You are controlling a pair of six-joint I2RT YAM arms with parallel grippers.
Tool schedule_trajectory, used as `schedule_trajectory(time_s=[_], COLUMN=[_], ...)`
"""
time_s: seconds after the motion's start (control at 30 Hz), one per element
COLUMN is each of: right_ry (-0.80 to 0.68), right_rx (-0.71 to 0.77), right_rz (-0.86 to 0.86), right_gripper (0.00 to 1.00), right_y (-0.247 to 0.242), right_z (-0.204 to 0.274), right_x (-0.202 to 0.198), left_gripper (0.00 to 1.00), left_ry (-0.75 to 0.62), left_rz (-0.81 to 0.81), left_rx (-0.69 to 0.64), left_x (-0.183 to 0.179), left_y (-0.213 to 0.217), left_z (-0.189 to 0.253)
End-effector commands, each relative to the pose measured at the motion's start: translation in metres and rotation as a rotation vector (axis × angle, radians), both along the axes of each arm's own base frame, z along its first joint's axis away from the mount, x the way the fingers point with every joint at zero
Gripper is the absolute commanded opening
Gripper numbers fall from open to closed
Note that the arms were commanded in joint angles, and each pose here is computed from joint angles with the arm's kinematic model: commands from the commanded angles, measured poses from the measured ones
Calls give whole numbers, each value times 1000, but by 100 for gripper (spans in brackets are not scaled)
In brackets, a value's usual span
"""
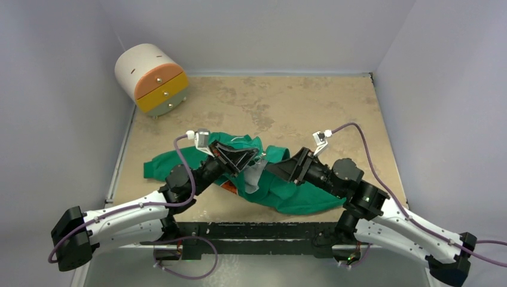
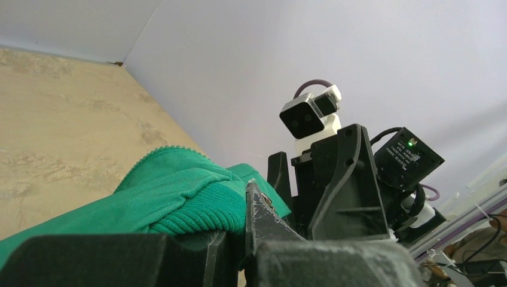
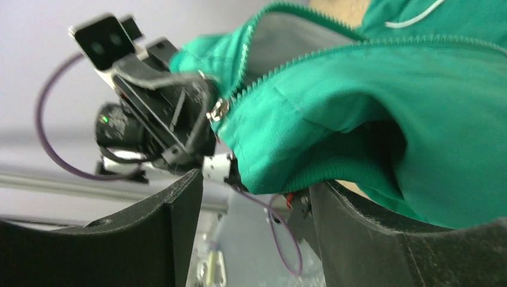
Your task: Zip up the jacket
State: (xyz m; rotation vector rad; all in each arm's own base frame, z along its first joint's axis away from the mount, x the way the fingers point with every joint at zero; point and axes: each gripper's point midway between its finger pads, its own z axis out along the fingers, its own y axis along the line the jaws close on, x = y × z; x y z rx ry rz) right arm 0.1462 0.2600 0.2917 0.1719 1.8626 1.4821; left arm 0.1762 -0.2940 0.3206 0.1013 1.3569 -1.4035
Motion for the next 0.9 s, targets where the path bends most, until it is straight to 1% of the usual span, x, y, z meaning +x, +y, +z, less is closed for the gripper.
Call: schedule_trajectory(time_s=[0.0, 0.2, 0.33, 0.47, 0.57, 0.6, 0.7, 0.77, 0.87], right_ry=[-91, -352, -504, -632, -712, -770, -901, -1007, -1177], right_rx=[-88, -144, -222, -366, -475, -499, -498, -459, -469], right_rz=[196, 407, 453, 410, 309, 283, 242, 227, 167], right_gripper=[68, 68, 67, 67, 67, 67, 67, 67, 67], right_y=[1, 6, 13, 21, 19, 19, 18, 19, 9], right_z=[7, 39, 50, 50, 48, 50, 57, 71, 83], right_x=[-35, -64, -60, -34, -6, 1, 7, 3, 2], left_gripper=[0, 0, 0, 0, 0, 0, 0, 0, 0], left_ry=[-72, -67, -49, 2, 68, 84, 141, 179, 237], left_rz=[7, 9, 16, 46, 105, 116, 151, 173, 211], left_rx=[-58, -39, -23, 11, 57, 74, 115, 142, 183], left_x=[-5, -4, -2, 5, 16, 18, 25, 29, 34], left_y=[6, 5, 5, 5, 9, 9, 11, 13, 16], left_z=[34, 31, 31, 28, 23, 22, 18, 17, 12])
